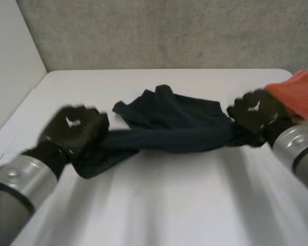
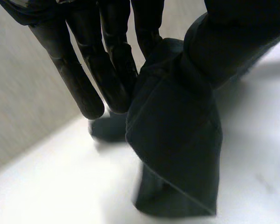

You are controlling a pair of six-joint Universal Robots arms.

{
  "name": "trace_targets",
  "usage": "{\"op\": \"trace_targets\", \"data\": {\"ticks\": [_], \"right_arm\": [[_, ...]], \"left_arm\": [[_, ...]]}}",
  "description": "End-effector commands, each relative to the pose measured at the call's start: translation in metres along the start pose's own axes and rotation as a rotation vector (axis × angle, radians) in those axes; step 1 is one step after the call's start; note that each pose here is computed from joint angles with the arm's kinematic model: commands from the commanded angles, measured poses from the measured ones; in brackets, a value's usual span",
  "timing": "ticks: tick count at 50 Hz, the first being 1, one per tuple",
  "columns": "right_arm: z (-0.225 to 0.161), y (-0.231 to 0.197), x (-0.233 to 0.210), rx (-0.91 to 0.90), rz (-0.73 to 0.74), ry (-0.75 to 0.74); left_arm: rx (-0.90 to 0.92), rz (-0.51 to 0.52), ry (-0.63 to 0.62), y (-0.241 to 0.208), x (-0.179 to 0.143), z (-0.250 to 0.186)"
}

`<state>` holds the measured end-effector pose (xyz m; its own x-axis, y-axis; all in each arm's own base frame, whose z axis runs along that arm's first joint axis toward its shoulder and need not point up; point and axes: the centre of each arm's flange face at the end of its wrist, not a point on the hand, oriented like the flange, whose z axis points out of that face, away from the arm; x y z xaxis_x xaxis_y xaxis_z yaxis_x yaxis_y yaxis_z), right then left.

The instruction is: Fold the laundry.

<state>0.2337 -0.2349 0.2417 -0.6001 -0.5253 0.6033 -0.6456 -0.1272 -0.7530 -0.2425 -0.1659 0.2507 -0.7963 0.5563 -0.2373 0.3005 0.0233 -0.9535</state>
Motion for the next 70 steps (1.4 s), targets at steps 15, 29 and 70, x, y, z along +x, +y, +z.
{"op": "trace_targets", "data": {"ticks": [15,29,70], "right_arm": [[0.009,-0.039,0.033,0.041,-0.109,0.043],[0.116,-0.066,0.076,0.339,-0.137,0.356],[0.067,0.026,-0.022,-0.222,-0.030,-0.317]], "left_arm": [[0.100,0.114,-0.023,-0.032,-0.008,0.036],[0.434,0.310,-0.290,-0.090,-0.041,0.178],[0.011,0.385,0.044,0.064,0.070,0.069]]}}
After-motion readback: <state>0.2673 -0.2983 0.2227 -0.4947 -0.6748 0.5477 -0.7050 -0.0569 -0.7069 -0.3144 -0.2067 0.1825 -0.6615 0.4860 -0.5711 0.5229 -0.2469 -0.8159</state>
